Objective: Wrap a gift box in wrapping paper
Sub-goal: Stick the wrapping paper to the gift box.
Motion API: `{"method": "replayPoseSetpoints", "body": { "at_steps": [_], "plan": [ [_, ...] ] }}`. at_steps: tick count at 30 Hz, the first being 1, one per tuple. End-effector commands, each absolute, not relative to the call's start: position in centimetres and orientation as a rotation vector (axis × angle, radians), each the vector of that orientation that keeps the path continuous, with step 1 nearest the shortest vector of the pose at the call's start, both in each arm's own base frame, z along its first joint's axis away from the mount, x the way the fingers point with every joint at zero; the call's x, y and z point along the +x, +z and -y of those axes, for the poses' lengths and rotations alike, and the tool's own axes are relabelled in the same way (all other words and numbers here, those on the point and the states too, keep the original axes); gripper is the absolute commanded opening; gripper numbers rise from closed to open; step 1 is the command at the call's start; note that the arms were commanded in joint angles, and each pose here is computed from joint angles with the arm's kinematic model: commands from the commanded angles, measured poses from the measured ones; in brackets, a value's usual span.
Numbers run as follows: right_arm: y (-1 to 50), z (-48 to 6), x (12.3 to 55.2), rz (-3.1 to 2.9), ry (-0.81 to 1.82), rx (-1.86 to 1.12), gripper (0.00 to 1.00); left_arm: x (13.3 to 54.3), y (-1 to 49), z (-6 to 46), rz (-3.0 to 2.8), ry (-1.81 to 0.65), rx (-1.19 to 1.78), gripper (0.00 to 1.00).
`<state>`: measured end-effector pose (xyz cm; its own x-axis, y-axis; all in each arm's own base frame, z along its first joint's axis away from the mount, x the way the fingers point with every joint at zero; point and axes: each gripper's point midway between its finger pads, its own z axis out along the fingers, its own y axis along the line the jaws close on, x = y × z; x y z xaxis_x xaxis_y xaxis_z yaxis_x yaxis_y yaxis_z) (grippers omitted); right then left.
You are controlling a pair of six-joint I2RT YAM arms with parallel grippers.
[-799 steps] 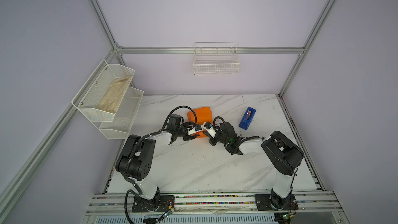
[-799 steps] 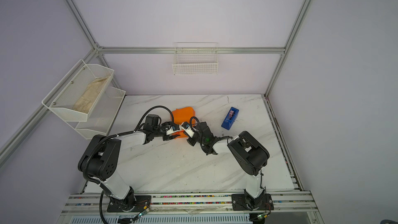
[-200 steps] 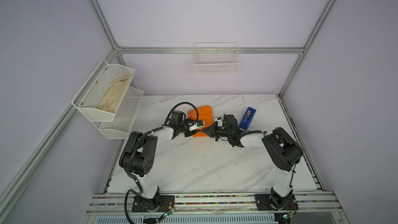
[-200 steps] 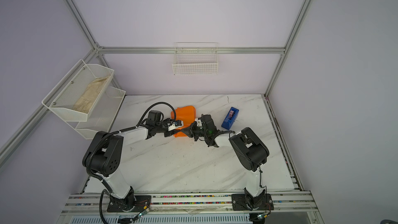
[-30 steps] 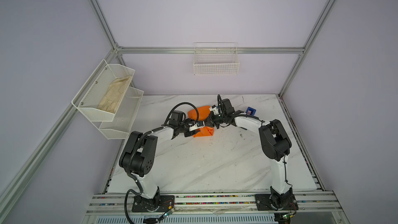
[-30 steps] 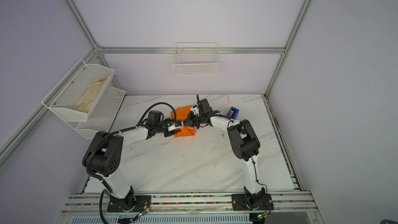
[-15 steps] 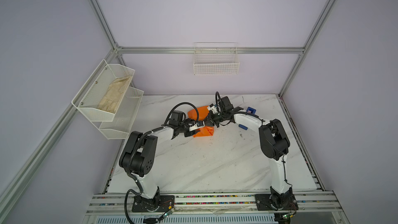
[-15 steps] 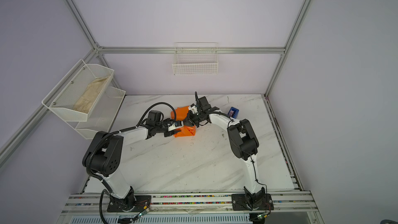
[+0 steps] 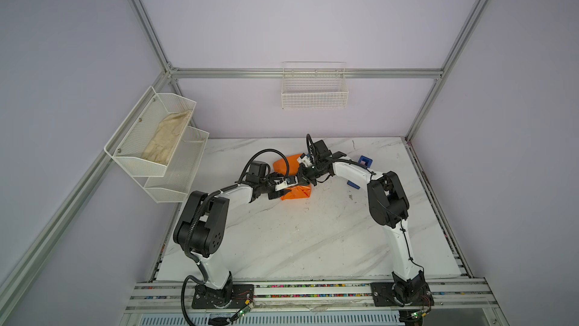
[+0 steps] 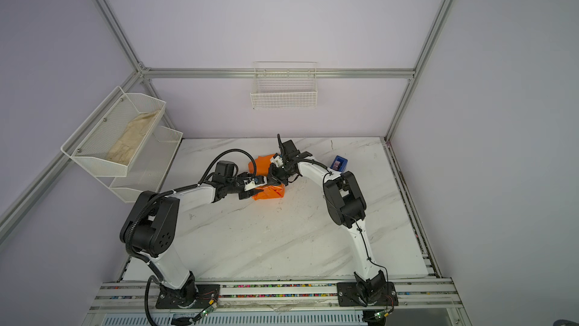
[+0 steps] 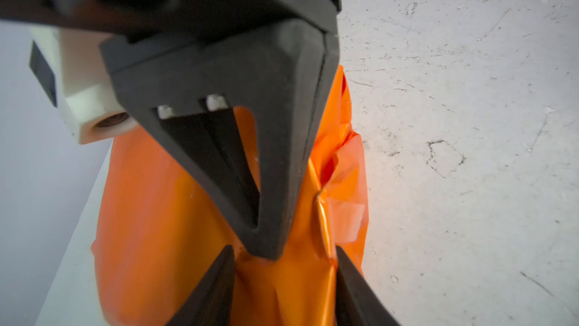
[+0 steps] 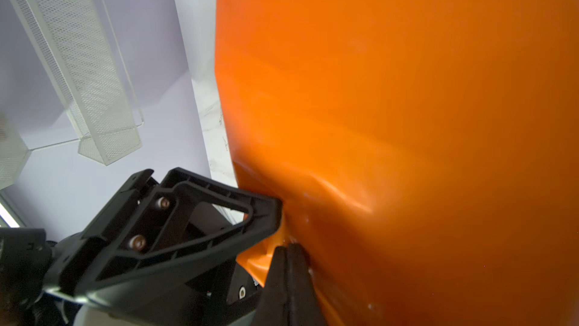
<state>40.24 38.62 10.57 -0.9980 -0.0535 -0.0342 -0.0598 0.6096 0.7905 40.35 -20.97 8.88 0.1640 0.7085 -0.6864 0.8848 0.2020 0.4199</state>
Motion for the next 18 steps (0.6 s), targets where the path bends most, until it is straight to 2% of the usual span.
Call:
{"method": "replayPoseSetpoints", "body": {
  "at_steps": [1,4,8,13,18],
  "plan": [
    [8.6,-35.7,43.3,-2.828,1.077,0.034,0.0,37.6,4.1,19.1,-1.821,-0.31,1.599,0.48],
    [11.7,-34.8,44.5,-2.738,1.052,0.051,0.0,37.6,4.1,19.1,-1.819,-0.306,1.599,0.48],
    [14.7,-34.8,42.1,-2.66,1.197,0.061,0.0,37.8,4.2,19.1,-1.826,-0.309,1.586,0.47],
    [15.1,-33.5,37.7,-2.591,1.282,0.156,0.0,37.8,4.3,19.2,-1.826,-0.315,1.586,0.43],
    [14.6,-35.5,35.4,-2.482,1.344,0.233,0.0,37.8,4.4,19.2,-1.827,-0.321,1.586,0.43]
  ]
}}
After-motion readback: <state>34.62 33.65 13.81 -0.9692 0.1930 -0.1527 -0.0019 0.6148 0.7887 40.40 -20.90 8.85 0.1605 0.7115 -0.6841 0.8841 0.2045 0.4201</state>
